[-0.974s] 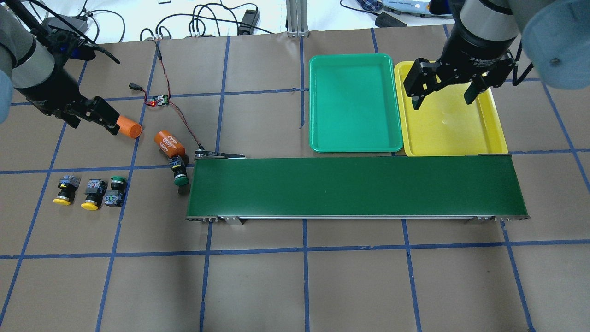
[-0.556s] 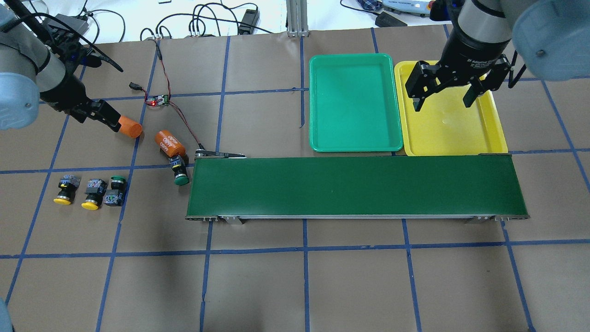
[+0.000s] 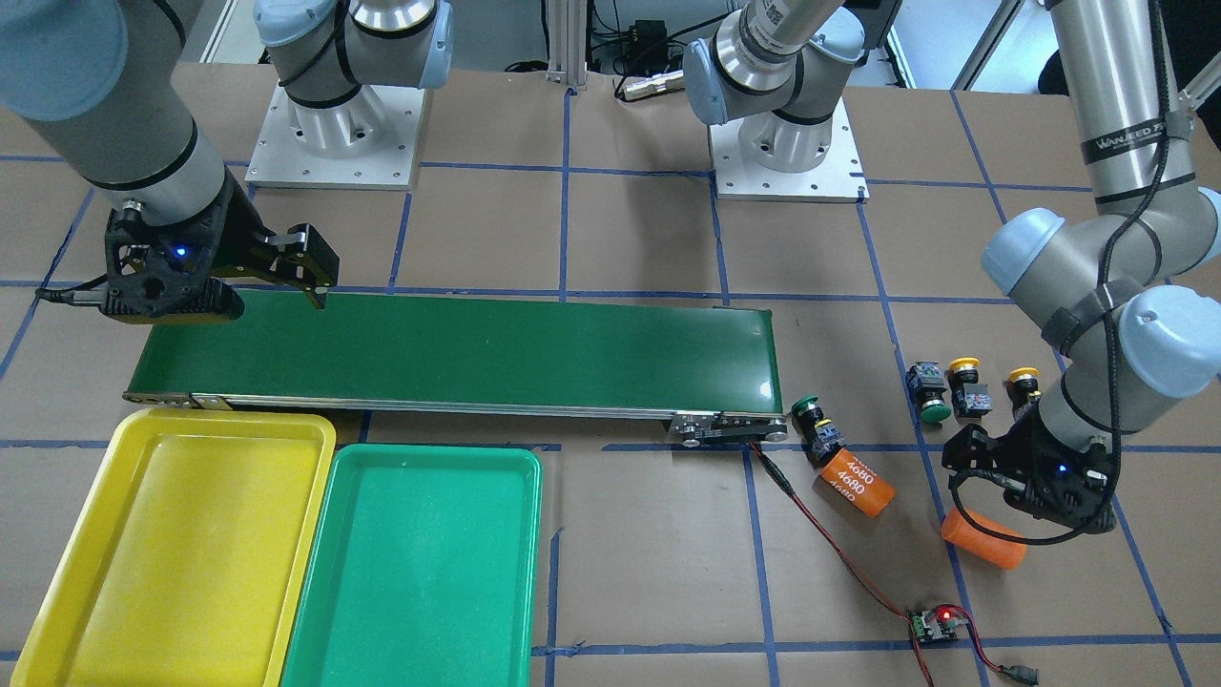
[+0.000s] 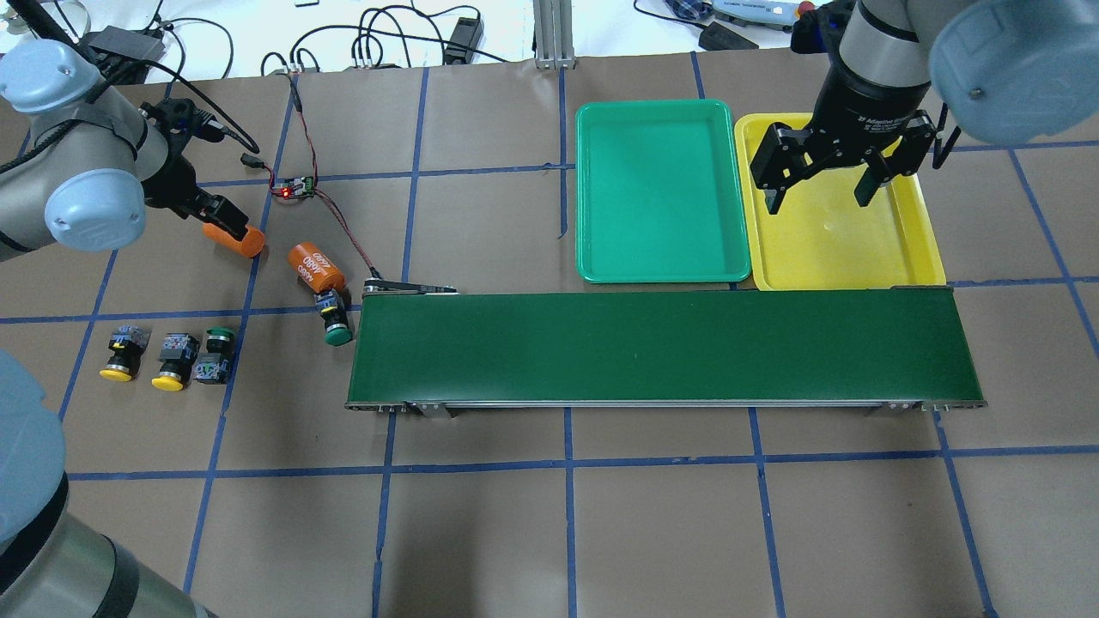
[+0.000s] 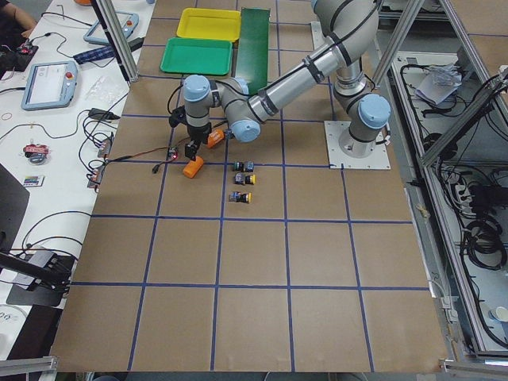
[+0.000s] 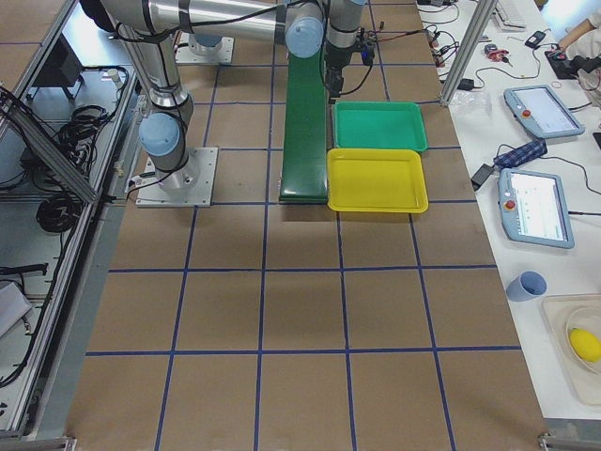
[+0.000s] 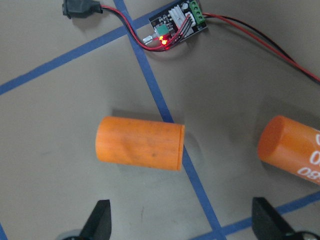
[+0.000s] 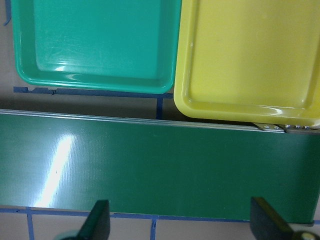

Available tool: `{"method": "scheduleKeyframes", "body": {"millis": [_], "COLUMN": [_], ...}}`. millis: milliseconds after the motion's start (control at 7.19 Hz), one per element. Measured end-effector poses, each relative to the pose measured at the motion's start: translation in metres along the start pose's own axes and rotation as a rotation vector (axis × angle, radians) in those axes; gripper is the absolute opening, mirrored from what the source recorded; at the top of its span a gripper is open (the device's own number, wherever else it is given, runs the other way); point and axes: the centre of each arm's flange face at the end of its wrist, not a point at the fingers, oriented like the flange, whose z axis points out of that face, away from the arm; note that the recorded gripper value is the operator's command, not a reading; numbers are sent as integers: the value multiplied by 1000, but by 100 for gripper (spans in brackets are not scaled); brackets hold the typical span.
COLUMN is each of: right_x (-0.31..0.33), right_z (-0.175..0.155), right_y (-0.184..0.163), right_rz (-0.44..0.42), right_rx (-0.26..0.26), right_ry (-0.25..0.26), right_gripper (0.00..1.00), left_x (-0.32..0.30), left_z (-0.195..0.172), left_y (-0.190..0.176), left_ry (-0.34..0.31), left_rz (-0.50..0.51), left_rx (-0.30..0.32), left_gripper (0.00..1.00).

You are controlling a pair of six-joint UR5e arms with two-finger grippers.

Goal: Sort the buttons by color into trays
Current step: 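Move the left gripper to the loose orange cylinder and grasp it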

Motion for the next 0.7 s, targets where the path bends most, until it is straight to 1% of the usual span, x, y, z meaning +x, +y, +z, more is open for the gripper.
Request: {"method": "scheduleKeyframes", "body": {"millis": [278, 556, 695], "right_x": [1, 3, -1], "right_z": [-2, -10, -18], "right_y": [0, 5, 10], "right_rz": [-2, 14, 35], "right_rx": [3, 19, 37], "right_ry": [10, 43, 47], "right_gripper": [100, 100, 100], "left_x": [-10, -15, -16], "left_z": [22, 38, 44], "left_y": [-10, -15, -16], "left_ry": [0, 8, 11], "left_rz": [25, 30, 31], "left_rx": [5, -3, -9], "left_gripper": [100, 100, 100]}}
